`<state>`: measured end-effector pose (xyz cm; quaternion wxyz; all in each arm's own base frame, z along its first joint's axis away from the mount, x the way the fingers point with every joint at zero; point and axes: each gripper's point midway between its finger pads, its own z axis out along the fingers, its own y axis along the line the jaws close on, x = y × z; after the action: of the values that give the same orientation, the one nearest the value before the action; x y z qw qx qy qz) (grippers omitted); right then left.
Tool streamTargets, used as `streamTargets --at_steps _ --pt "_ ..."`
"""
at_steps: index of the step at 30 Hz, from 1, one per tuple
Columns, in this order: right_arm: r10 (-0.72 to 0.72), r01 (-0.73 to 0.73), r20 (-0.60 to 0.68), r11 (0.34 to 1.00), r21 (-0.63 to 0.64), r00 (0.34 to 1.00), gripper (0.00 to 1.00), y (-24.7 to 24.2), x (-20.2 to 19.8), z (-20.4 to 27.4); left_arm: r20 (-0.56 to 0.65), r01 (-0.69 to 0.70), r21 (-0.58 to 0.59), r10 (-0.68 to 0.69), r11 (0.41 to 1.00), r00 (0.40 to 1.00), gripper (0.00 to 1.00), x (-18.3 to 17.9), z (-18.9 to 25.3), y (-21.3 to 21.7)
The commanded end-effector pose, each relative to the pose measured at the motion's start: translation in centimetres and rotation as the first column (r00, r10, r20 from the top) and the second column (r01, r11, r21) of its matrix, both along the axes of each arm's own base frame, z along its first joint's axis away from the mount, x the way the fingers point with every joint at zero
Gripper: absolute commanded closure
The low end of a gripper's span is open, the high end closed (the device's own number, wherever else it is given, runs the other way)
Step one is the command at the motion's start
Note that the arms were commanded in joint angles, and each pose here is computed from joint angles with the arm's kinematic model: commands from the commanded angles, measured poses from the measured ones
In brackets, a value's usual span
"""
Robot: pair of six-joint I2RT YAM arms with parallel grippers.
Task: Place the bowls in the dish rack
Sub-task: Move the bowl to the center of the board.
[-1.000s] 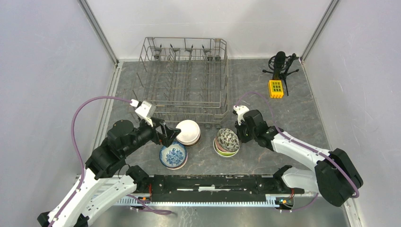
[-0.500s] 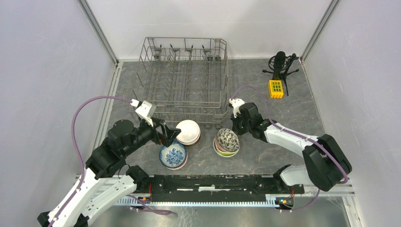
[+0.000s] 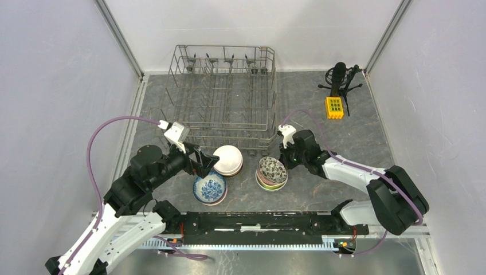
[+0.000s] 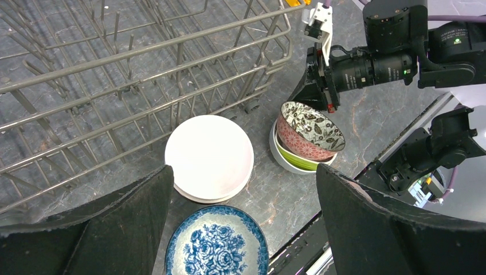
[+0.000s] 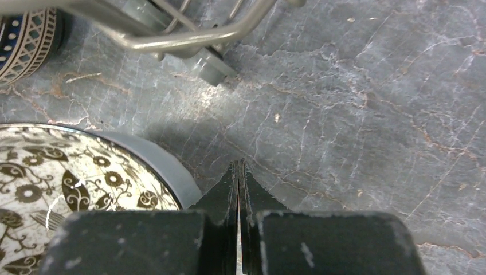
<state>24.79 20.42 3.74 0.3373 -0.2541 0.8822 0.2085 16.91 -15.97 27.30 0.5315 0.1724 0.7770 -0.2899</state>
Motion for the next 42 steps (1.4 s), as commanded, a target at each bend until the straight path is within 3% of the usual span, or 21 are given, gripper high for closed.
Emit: streamTargets --at_steps 1,15,25,29,34,36,38,42 --pt "0.062 -0.065 0.037 0.994 0.087 0.997 1.0 1.6 -1.1 1.3 0.004 -0.001 -0.028 0.001 1.0 1.0 0.0 0.1 0.5 -0.2" --pt "0.152 -0.153 0.021 0.971 0.185 0.988 1.0 4.0 -4.9 1.7 -0.003 -0.001 -0.024 0.001 1.0 1.0 0.0 0.1 0.3 -0.2" --pt "0.184 -0.185 0.021 0.965 0.187 0.983 1.0 4.2 -7.5 1.8 -0.008 0.006 -0.022 -0.007 1.0 1.0 0.0 0.1 0.2 -0.4" --pt "0.144 -0.153 0.072 0.98 0.128 0.987 1.0 3.2 -6.6 3.2 -0.015 0.007 -0.02 -0.008 1.0 1.0 0.0 0.2 0.1 -0.5" --pt "0.046 -0.049 0.163 0.999 0.016 0.986 0.91 1.0 -4.2 7.1 -0.019 0.005 -0.016 -0.006 1.0 1.0 0.0 0.3 0.0 -0.5" --pt "0.012 -0.012 0.222 1.0 -0.001 0.975 0.86 0.5 -3.1 9.5 -0.018 0.002 -0.015 -0.002 1.0 1.0 0.0 0.3 0.0 -0.5" --pt "-0.027 0.03 0.273 1.0 -0.007 0.962 0.75 0.0 -2.1 11.6 -0.02 0.002 -0.014 -0.002 1.0 1.0 0.0 0.4 -0.1 -0.5" --pt "-0.097 0.11 0.335 0.994 -0.019 0.937 0.67 -0.7 -0.3 15.1 -0.027 0.002 -0.012 -0.002 1.0 1.0 0.0 0.4 -0.2 -0.6"
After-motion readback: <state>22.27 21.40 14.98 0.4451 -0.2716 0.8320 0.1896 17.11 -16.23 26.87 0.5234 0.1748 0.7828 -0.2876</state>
